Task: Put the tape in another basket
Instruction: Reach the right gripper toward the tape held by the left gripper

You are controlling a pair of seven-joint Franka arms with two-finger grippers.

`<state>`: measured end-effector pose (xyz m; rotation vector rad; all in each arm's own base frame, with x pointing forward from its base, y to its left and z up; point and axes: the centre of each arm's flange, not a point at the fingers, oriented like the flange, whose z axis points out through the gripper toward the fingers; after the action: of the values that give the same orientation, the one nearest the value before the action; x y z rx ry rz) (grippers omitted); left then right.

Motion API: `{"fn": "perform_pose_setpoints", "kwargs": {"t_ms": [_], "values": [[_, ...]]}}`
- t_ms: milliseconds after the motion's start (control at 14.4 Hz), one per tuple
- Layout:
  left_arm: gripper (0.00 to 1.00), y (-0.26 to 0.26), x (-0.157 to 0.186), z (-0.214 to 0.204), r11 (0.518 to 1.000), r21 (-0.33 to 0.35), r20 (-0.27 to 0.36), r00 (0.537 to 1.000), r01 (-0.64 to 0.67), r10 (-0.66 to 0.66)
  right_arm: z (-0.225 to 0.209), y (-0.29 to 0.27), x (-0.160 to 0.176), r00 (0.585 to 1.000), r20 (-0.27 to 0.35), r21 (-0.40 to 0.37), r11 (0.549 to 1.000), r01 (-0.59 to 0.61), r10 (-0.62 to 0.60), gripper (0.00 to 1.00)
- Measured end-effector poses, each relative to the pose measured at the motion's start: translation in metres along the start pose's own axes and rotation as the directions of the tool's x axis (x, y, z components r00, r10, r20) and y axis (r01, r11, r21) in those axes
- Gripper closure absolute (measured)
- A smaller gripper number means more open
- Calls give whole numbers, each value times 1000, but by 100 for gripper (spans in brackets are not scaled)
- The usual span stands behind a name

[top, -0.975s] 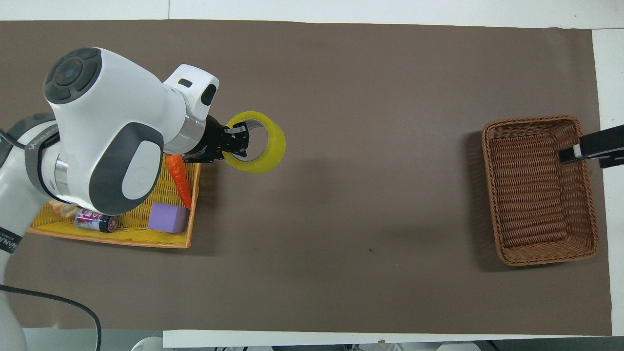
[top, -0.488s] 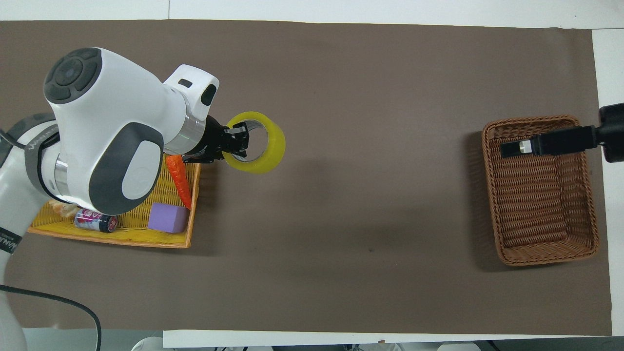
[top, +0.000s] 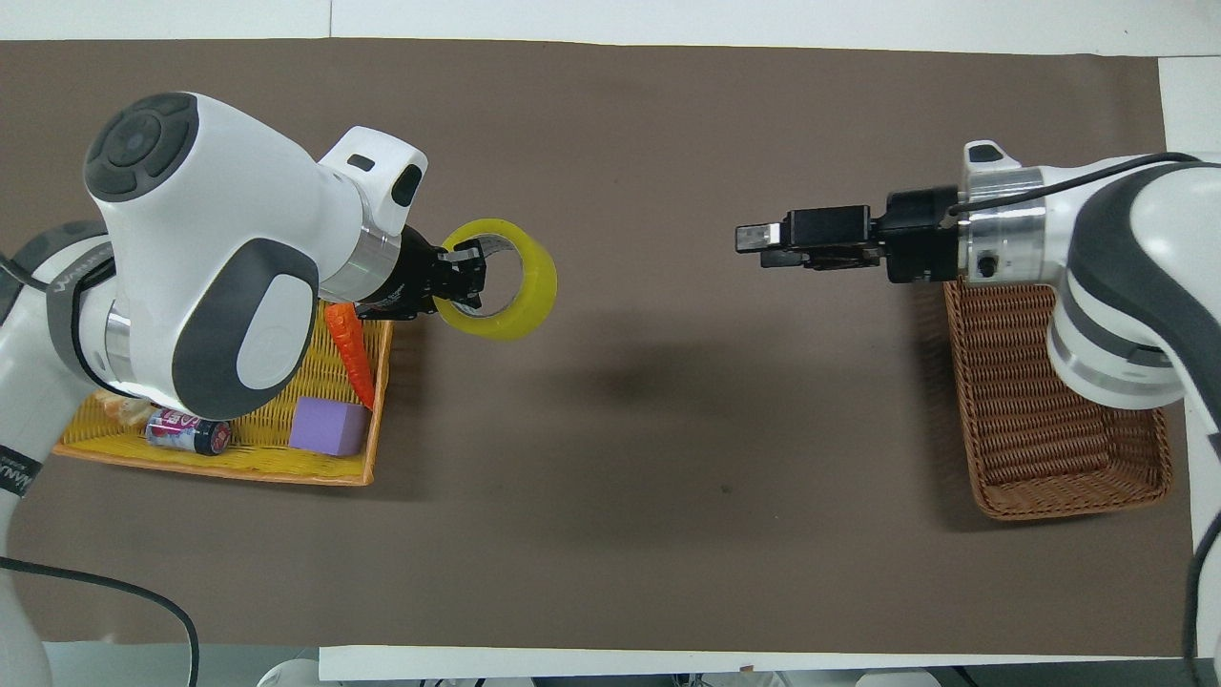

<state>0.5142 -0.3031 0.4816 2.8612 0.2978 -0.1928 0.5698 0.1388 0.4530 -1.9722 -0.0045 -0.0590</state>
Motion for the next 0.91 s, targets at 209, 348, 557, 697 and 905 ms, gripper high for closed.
{"fn": "perform_pose_setpoints", "kwargs": {"t_ms": [209,348,557,697,905], "values": [[78,0,0,0,1000,1,1,1000,1,-1,33,8,2,999,-12,45,998,-35,35,0],[78,0,0,0,1000,2,2,1000,1,-1,64,3,-3,998,-17,69,996,-52,53,0],[78,-1,0,1,1000,5,7,1000,3,-3,107,4,-14,996,-12,82,993,-87,88,0],[78,-2,0,1,1000,8,11,1000,4,-4,124,12,-16,993,-15,88,989,-117,118,0],[78,-2,-1,1,1000,9,12,1000,4,-4,150,11,-25,987,-15,92,983,-158,160,0]]}}
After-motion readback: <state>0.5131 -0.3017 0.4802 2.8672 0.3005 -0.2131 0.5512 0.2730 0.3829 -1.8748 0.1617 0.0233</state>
